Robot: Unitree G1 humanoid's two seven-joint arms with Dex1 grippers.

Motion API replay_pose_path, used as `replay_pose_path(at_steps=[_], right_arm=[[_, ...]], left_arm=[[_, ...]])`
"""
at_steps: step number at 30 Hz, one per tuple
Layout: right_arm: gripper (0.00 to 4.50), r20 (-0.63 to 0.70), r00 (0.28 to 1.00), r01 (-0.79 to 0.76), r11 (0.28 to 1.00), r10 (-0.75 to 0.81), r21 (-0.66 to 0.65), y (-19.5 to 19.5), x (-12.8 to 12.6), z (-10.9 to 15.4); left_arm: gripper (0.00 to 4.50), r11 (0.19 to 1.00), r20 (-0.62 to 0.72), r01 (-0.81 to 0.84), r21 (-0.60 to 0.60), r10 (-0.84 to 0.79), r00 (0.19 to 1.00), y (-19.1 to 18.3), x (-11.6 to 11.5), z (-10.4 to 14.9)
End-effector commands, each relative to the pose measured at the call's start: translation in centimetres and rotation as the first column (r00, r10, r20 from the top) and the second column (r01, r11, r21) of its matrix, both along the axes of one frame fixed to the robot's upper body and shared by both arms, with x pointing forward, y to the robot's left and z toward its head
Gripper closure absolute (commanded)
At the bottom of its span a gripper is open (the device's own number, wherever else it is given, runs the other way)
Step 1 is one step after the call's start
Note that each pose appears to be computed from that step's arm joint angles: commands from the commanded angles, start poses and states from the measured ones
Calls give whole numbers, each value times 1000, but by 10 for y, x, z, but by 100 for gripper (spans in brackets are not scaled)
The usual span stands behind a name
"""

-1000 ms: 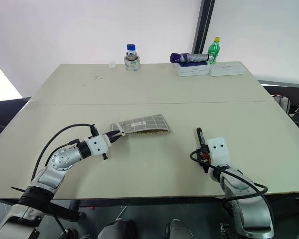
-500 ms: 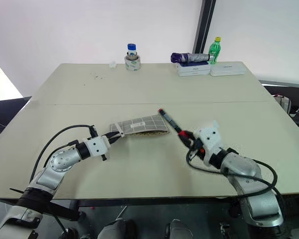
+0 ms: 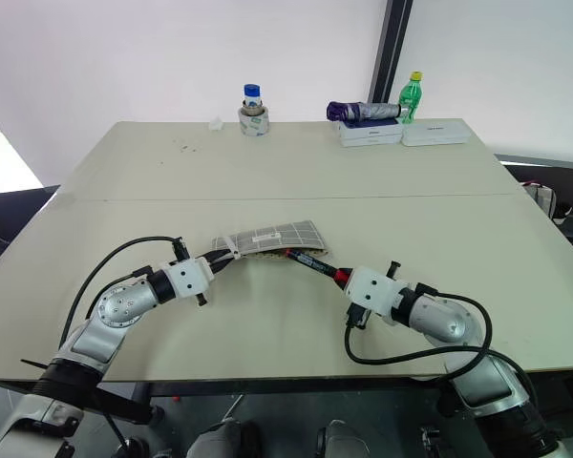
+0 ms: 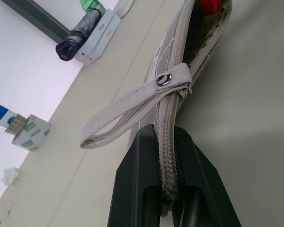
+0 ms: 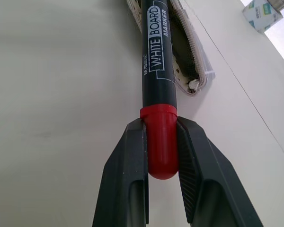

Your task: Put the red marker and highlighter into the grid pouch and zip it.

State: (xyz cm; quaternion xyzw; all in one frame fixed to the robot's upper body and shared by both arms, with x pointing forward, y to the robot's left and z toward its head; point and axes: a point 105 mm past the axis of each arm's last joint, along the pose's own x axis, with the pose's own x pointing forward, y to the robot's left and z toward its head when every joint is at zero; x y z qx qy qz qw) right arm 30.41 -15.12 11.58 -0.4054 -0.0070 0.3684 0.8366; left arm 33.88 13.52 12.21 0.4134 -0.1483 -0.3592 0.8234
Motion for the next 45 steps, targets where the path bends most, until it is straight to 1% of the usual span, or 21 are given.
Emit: replay_pose_path(at_steps=[1,5,7,9,13,16,18,20,21,23,24,25,27,29,34,36,37,39,41,43,45], right_arm=[[421,82,996,-37,999,40,-40,9,8,15],[421,142,986,-75,992,89,-101,25,20,25],[421,176,973,-124,979,152,-161,42,24,22],[421,217,955,-159,968,200,-193,59,27,23],[421,246,932,-202,945,266,-258,73,30,21],[421,269,914,-223,930,303,-291,81,32,20],[421,249,921,-235,937,300,-257,83,33,22],[313,235,923,-248,938,304,-241,84,33,23],[269,235,924,-245,939,301,-242,82,33,23],[164,229,928,-238,942,293,-238,76,31,23],[120,225,932,-233,946,283,-227,73,29,24],[67,227,934,-230,950,276,-209,69,27,27],[67,230,935,-244,960,271,-140,62,21,38],[67,205,927,-309,949,314,-56,60,7,48],[67,151,886,-444,896,439,-4,50,-21,57],[67,142,888,-455,881,438,128,49,-26,71],[67,139,911,-411,886,389,213,50,-18,81],[67,111,943,-332,883,313,331,56,-2,90],[67,72,955,-291,867,287,404,66,4,93],[67,18,972,-212,848,233,486,82,17,96],[67,-122,964,-125,811,235,572,99,25,91]], left_arm=[[450,999,49,33,-16,-32,998,-6,-4,15],[450,998,45,63,30,-64,997,-11,-8,12],[450,996,47,86,34,-88,995,-18,-8,16],[450,991,55,113,71,-117,992,-25,-9,17],[450,990,60,122,68,-126,990,-28,-9,21],[450,990,63,127,64,-131,989,-30,-9,24],[450,990,64,127,65,-131,989,-30,-10,25],[450,991,63,118,56,-121,991,-28,-9,26],[450,992,61,113,55,-116,991,-27,-9,25],[450,993,55,102,53,-105,993,-24,-9,23],[450,994,53,98,54,-101,994,-23,-9,22],[450,995,49,91,48,-93,994,-21,-9,21],[450,996,43,83,41,-85,995,-20,-9,20],[450,996,38,80,38,-81,996,-19,-9,18],[450,997,31,70,22,-71,997,-18,-6,17],[450,997,30,73,27,-74,997,-18,-4,17],[450,997,32,76,26,-77,997,-20,-4,18],[450,995,39,89,35,-90,995,-23,-4,18],[450,993,45,102,51,-104,994,-26,-4,17],[450,991,52,111,79,-115,992,-29,-5,14],[450,991,53,111,81,-115,992,-31,-6,13]])
